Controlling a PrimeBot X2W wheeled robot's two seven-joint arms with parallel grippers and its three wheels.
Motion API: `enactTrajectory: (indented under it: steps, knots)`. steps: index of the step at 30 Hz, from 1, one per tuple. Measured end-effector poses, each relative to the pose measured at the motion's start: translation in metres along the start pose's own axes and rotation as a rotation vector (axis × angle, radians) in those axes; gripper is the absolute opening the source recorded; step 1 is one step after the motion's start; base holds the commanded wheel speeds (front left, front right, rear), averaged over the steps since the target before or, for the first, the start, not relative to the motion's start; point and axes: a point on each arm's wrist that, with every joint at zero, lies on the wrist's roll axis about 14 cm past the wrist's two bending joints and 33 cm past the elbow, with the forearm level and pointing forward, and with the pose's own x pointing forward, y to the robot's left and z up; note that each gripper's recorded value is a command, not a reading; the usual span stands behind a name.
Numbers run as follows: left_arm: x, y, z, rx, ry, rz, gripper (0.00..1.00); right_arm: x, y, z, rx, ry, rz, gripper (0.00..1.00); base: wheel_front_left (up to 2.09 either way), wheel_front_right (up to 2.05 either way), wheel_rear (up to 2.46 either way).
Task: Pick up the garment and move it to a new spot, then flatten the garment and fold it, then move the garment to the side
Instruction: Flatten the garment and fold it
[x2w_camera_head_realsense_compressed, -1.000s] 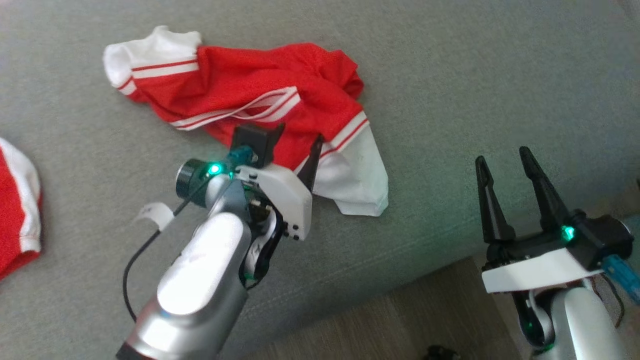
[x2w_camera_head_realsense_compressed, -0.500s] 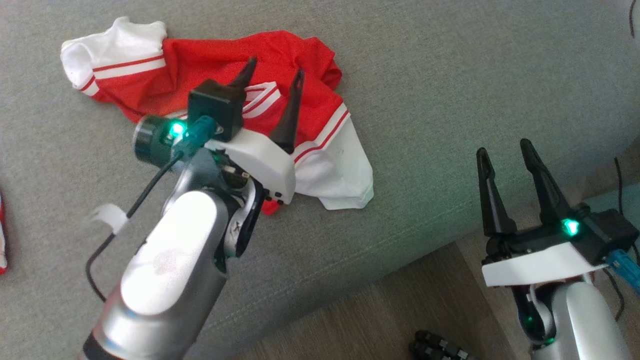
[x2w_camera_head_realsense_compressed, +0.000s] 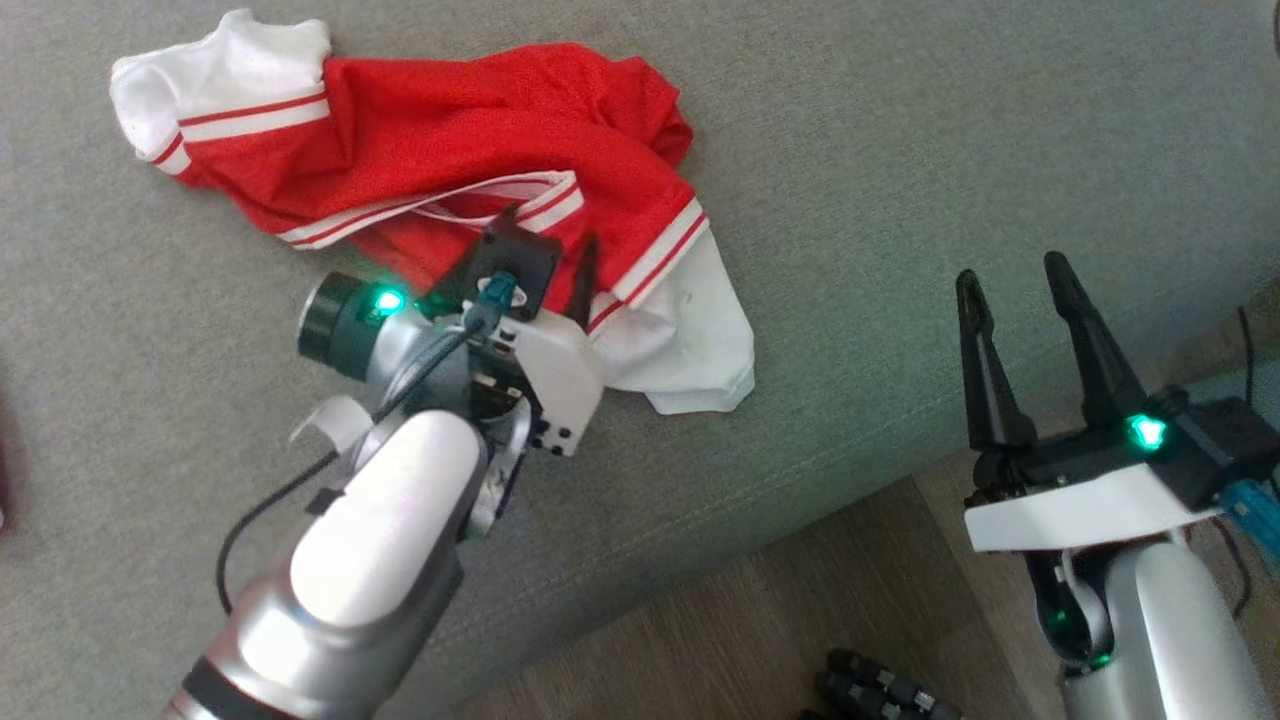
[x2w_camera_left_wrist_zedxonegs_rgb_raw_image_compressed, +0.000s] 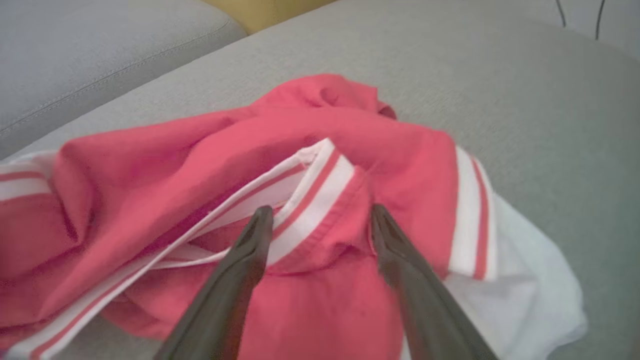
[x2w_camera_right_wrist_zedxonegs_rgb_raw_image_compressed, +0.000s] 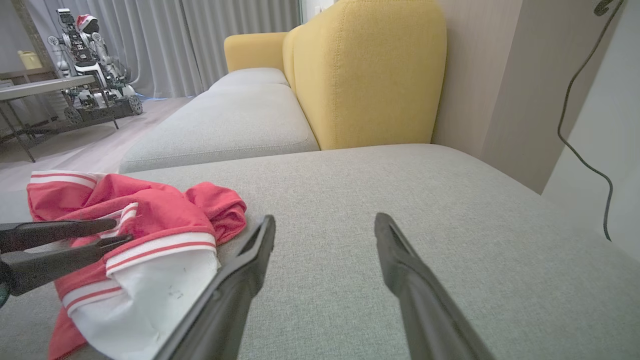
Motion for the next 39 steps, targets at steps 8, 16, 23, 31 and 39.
enactTrajectory:
  steps: [8, 16, 23, 31, 39]
  knots:
    - [-0.002, 0.016, -0.018, 0.026, 0.058, 0.036, 0.0, 0.005, 0.008, -0.003, 0.01, 0.002, 0.022, 1.0, 0.0, 0.0, 0.0]
    - [-0.004, -0.01, 0.014, -0.117, -0.072, -0.085, 0.0, 0.003, 0.014, 0.002, 0.023, -0.014, 0.042, 1.0, 0.0, 0.0, 0.0]
    - [0.008, -0.022, 0.111, -0.117, -0.29, -0.249, 0.0, -0.007, 0.007, 0.017, 0.043, -0.05, 0.023, 1.0, 0.0, 0.0, 0.0]
    - [-0.001, -0.01, 0.275, 0.049, -0.639, -0.276, 0.0, -0.021, -0.001, 0.032, 0.06, -0.091, -0.002, 1.0, 0.0, 0.0, 0.0]
    - [-0.078, 0.023, 0.41, -0.079, -0.967, -0.258, 0.0, -0.021, 0.002, 0.04, 0.07, -0.121, 0.012, 1.0, 0.0, 0.0, 0.0]
